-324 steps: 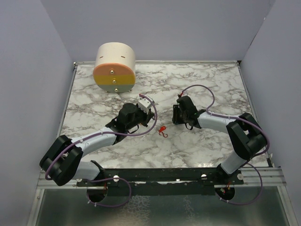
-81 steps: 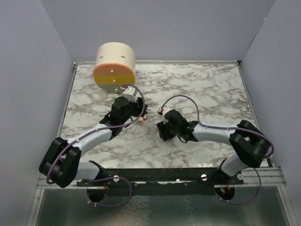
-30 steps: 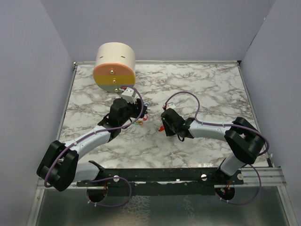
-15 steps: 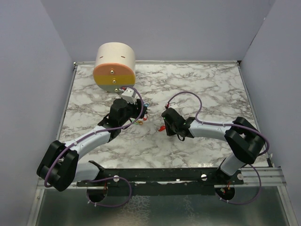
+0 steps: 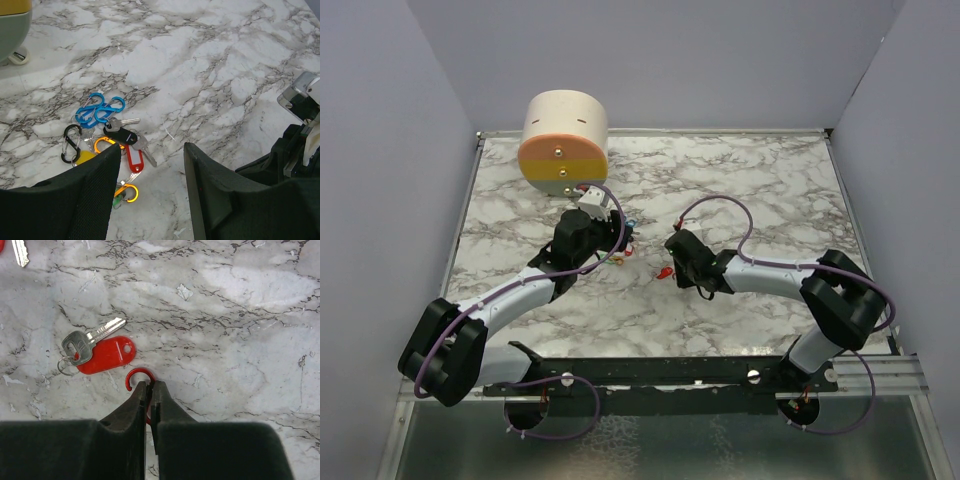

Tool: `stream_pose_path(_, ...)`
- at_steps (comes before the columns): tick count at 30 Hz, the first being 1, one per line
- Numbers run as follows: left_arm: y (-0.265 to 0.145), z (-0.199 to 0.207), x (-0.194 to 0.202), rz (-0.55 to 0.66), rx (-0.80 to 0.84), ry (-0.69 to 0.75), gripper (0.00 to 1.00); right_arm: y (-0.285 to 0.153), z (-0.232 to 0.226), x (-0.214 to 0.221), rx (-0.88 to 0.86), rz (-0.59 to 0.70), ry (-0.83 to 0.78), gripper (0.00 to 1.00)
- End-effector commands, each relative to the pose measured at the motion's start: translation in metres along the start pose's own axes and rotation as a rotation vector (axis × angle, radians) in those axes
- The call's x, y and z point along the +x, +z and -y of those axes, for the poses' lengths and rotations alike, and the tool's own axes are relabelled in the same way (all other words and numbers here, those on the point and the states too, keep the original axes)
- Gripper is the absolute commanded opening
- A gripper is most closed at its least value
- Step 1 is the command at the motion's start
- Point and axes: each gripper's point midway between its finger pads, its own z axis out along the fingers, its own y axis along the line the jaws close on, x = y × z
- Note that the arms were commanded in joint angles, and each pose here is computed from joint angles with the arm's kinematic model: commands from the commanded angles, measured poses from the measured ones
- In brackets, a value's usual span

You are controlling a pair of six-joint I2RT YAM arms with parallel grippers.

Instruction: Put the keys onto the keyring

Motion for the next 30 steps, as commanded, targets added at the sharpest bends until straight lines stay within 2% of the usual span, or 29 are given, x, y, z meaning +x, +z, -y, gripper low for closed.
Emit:
stream_pose_path(1, -0.004, 0.007, 0.0, 0.003, 0.029, -0.006, 0.56, 0.0, 0.01, 0.026, 0.024, -0.084, -0.013, 0.01)
stream_pose_path(11, -0.007, 0.026, 0.011, -0.026, 0.085, 0.008, 0.56, -0.017, 0.018, -0.014, 0.075, 0.046, -0.02, 0.01)
stream_pose_path(18, -0.009, 0.06, 0.06, -0.126, 0.114, 0.055, 0.56, -0.025, 0.025, -0.034, 0.13, 0.097, -0.038, 0.01)
stream_pose_path(30, -0.013, 0.058, 0.112, -0.254, 0.087, 0.053, 0.49, -0.048, 0.048, -0.055, 0.165, 0.181, -0.01, 0.01)
